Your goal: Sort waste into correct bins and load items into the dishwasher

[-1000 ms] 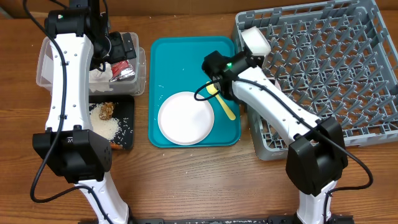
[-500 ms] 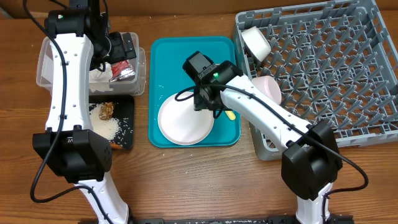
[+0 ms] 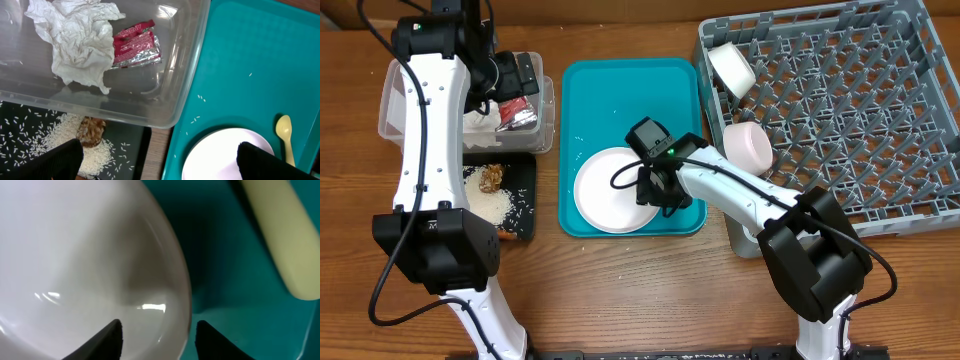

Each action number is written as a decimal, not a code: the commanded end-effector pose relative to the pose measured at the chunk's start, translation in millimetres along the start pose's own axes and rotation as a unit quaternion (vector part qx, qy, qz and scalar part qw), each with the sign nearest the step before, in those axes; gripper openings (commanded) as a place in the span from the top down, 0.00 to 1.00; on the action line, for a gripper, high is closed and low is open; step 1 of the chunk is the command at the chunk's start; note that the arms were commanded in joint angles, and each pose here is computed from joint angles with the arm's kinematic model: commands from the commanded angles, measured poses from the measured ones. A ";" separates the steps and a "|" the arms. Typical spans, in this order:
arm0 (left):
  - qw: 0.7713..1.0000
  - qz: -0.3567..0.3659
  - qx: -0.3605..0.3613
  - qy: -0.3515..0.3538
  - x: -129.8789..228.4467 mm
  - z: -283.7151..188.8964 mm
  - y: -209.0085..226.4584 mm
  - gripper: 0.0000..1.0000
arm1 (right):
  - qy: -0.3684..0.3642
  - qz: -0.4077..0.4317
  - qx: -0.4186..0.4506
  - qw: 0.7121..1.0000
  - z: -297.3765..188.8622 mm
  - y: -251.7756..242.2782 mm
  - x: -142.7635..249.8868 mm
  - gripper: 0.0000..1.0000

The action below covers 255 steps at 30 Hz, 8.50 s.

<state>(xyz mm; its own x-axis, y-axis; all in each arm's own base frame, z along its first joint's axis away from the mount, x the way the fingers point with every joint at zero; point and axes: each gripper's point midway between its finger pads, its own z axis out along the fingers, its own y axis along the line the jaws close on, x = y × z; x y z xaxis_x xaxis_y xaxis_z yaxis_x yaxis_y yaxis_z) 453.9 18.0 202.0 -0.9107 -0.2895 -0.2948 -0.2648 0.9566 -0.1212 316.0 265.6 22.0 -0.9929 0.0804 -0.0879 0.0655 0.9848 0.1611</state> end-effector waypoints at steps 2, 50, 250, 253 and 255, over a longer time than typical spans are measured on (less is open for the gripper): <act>1.000 -0.006 0.003 -0.020 -6.0 -11.8 -4.5 0.00 | 0.035 0.029 -0.039 0.998 -0.9 12.5 11.2 0.57; 1.000 -0.006 0.003 -0.020 -6.1 -11.9 -4.3 0.00 | -0.459 0.223 0.410 0.756 -305.5 -239.2 -137.5 0.96; 0.999 -0.002 0.006 -0.033 -6.1 -24.0 -7.5 0.00 | -0.657 0.019 -0.087 0.749 -194.8 -240.2 34.8 0.00; 0.997 0.015 0.024 -0.077 -2.1 -66.9 -23.6 0.00 | -0.657 0.018 -0.087 0.749 -194.8 -240.2 34.8 0.00; 0.993 0.026 0.037 -0.106 4.4 -95.4 -32.5 0.00 | -0.657 0.018 -0.087 0.749 -194.8 -240.2 34.8 0.00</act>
<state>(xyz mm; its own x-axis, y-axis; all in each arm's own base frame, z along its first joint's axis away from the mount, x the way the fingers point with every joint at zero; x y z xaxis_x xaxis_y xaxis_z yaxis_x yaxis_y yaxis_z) 451.4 8.8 218.7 -0.9035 -0.2691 -0.3336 -0.2403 0.9625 -0.1258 246.4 2.1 172.5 -0.0364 0.2994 -0.9534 -0.0371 0.9530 0.3006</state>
